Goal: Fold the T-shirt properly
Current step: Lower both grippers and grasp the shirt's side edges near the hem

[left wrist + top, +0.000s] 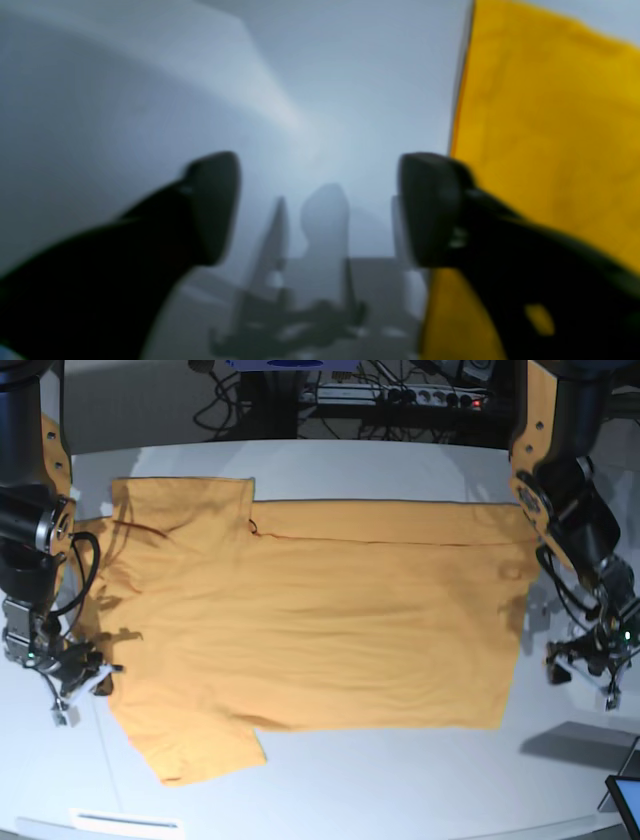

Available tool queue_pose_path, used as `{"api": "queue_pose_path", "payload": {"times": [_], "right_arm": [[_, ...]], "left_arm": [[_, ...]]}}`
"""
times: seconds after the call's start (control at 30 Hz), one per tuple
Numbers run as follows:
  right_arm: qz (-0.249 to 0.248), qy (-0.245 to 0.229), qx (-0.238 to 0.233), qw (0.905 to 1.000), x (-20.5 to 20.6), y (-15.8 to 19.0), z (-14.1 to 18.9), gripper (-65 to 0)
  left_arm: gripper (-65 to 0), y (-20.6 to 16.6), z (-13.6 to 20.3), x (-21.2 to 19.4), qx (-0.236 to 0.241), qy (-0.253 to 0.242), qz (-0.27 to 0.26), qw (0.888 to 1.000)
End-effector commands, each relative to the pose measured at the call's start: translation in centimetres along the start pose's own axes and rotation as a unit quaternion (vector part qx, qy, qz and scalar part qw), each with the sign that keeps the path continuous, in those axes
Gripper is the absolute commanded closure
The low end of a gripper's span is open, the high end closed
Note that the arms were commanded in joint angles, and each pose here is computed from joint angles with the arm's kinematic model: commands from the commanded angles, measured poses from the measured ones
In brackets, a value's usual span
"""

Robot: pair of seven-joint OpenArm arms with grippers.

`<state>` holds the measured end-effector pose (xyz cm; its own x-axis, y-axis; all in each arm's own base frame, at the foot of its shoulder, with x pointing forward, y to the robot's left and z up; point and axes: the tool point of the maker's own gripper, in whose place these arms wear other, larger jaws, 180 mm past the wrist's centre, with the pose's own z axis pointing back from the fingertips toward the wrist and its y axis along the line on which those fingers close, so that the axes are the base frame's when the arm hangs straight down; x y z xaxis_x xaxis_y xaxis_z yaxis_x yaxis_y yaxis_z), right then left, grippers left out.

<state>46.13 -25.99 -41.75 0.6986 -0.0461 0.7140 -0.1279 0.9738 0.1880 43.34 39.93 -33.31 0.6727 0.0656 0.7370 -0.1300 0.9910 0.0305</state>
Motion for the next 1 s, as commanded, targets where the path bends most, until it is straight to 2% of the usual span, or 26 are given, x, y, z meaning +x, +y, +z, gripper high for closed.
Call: {"api": "queue_pose_path", "payload": {"times": [0.0,0.2,0.37,0.5,0.97], "right_arm": [[0.009,-0.002,-0.003,1.0,1.3,-0.3,0.3,-0.4],[0.009,-0.002,-0.003,0.9999,1.3,-0.3,0.3,-0.4],[0.01,0.002,-0.003,0.9999,0.7,-0.4,0.3,-0.4],[0.01,0.003,-0.006,0.9999,0.7,-0.7,0.5,-0.4],[0.01,0.003,-0.005,0.9999,0.6,-0.6,0.4,-0.3]], "left_arm": [[-56.3,0.3,0.4,3.3,-0.003,-0.037,0.011,0.999],[-56.8,-2.3,-1.8,5.0,-0.051,-0.069,0.054,0.995],[-56.8,-5.1,-3.7,3.8,-0.086,-0.056,0.102,0.989],[-56.8,-6.6,-4.4,2.1,-0.098,-0.044,0.106,0.989],[-56.9,-7.0,-4.8,-0.2,-0.099,-0.021,0.107,0.989]]}}
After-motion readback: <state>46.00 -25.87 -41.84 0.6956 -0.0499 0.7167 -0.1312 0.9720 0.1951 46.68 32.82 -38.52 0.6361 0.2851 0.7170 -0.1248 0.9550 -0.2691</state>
